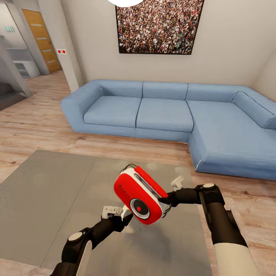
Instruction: Turn on the radio receiver that's on the table in the living room.
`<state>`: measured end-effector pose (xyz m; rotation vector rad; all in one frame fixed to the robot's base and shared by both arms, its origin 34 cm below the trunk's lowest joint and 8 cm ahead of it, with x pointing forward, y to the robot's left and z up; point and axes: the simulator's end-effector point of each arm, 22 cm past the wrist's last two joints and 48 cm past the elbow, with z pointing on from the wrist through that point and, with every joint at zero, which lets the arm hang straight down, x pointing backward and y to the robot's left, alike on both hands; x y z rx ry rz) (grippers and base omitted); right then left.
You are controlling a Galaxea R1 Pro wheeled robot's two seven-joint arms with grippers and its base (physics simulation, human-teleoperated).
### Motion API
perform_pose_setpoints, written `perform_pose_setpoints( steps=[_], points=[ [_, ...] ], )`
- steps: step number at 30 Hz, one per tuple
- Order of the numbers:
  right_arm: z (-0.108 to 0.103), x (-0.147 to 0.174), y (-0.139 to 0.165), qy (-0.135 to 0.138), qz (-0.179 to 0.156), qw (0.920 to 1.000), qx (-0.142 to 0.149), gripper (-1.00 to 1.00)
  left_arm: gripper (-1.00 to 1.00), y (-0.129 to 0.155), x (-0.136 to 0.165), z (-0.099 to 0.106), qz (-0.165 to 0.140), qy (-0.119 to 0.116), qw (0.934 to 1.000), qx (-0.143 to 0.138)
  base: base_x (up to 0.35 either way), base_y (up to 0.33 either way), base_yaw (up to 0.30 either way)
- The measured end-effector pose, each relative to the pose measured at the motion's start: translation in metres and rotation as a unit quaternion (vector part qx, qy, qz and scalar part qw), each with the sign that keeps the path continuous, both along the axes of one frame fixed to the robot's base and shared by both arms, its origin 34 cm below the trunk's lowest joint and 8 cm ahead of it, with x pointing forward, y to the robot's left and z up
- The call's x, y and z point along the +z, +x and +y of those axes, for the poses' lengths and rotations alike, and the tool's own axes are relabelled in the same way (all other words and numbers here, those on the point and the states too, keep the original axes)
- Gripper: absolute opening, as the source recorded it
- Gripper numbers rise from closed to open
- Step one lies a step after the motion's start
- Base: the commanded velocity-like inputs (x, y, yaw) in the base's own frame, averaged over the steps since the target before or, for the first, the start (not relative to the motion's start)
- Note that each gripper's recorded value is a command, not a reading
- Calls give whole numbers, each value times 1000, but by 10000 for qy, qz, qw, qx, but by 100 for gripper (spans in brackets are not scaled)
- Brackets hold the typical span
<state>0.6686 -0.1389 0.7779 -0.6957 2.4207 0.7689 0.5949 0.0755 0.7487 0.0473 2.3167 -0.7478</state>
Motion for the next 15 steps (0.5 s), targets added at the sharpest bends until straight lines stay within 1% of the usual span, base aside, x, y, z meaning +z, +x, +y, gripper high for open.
perform_pose_setpoints(
  steps=[3, 4, 12, 15],
  points=[
    [0, -6, -8, -18, 46, 10000, 49, -100, 100, 0, 0, 0, 2, -3, 10000, 0, 0, 0, 0],
    [0, -6, -9, -19, 49, 10000, 56, -100, -100, 0, 0, 0, 3, -4, 10000, -2, 0, 0, 0],
    [6, -9, -14, -44, 44, 9998, 190, -100, -100, 0, 0, -1, 9, -5, 10000, -8, 0, 0, 0],
    [7, -9, -14, -52, 39, 9998, 212, -100, -100, -2, 2, -7, -6, -24, 10000, -85, 0, 0, 0]
  ],
)
